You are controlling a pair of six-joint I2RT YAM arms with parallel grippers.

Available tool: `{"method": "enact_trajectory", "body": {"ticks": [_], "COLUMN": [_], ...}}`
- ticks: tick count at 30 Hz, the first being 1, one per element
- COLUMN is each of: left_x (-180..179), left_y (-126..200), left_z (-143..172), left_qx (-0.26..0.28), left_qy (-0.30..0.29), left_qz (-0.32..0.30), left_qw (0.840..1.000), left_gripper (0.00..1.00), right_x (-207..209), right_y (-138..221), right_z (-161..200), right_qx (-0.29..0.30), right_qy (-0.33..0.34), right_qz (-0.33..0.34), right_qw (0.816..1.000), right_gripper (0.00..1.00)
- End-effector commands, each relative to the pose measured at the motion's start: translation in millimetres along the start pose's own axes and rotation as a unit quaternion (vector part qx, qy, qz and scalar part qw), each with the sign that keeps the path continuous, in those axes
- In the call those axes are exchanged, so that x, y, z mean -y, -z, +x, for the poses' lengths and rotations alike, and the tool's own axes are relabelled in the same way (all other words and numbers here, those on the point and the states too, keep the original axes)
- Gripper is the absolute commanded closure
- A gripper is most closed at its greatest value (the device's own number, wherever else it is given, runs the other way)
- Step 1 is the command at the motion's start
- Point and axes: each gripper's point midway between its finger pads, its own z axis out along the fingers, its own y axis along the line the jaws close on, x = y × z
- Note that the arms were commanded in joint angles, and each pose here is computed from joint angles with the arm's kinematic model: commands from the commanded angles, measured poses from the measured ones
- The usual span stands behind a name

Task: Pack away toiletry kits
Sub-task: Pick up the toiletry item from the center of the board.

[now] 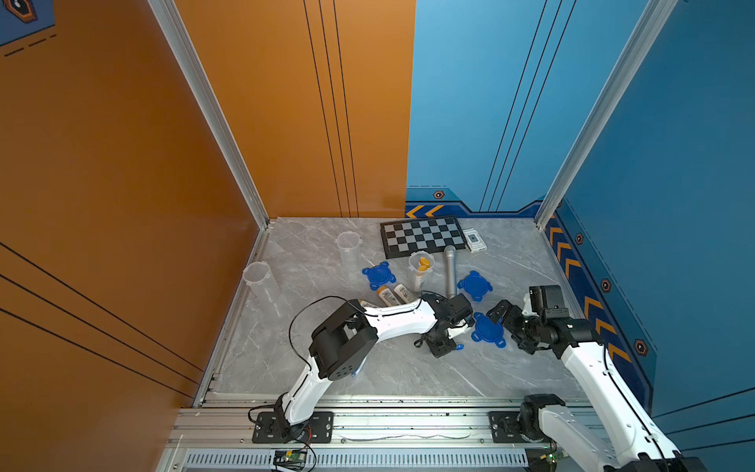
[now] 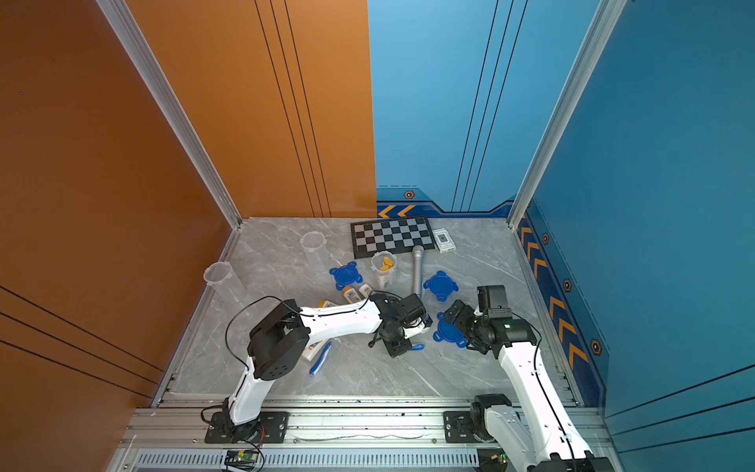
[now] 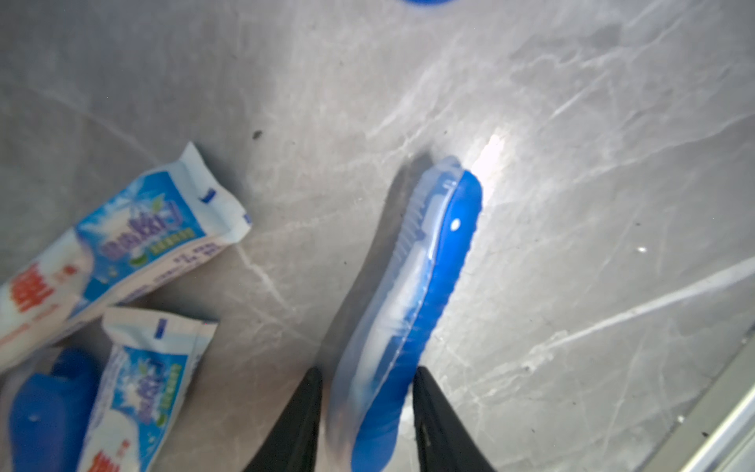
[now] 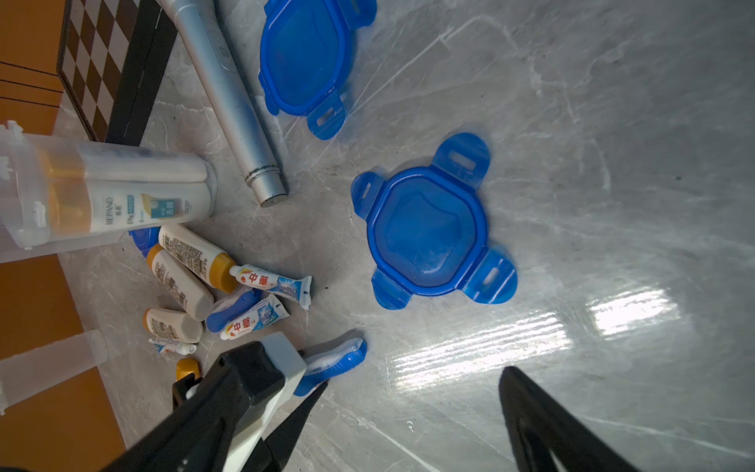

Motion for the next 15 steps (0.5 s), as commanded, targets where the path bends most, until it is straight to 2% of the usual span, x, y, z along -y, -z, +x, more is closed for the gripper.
{"method": "enact_trajectory", "body": {"ticks": [1, 5, 9, 12, 15], "left_x": [1.9, 3.7, -1.7, -8.9, -18.8], "left_y": [-14.4, -8.8, 12.8, 38.1, 64.2], "left_z": [37.3, 39.2, 35.5, 30.6, 26.3], "left_qx": [-0.062, -0.059, -0.034, 0.002, 0.051], "left_qy": [0.000, 0.007, 0.029, 0.086, 0.147], "left_qz": [0.001, 0.009, 0.016, 0.050, 0.081], "left_qw": [0.998, 0.998, 0.999, 0.995, 0.985], "left_gripper": [0.70, 0.79, 0.87, 0.91, 0.92], "right_x": [6.6, 10.3, 13.8, 5.9, -20.7], "right_y": [0.7, 1.2, -5.4, -6.1, -6.9], "right_z": [12.2, 16.7, 26.1, 29.5, 30.3], "right_qx": [-0.020, -0.021, -0.034, -0.036, -0.036], "right_qy": [-0.014, -0.022, -0.030, -0.018, 0.004], "right_qz": [0.002, 0.002, -0.003, -0.022, -0.079], "right_qw": [1.000, 1.000, 0.999, 0.999, 0.996], "right_gripper": [0.00, 0.00, 0.00, 0.00, 0.00]}}
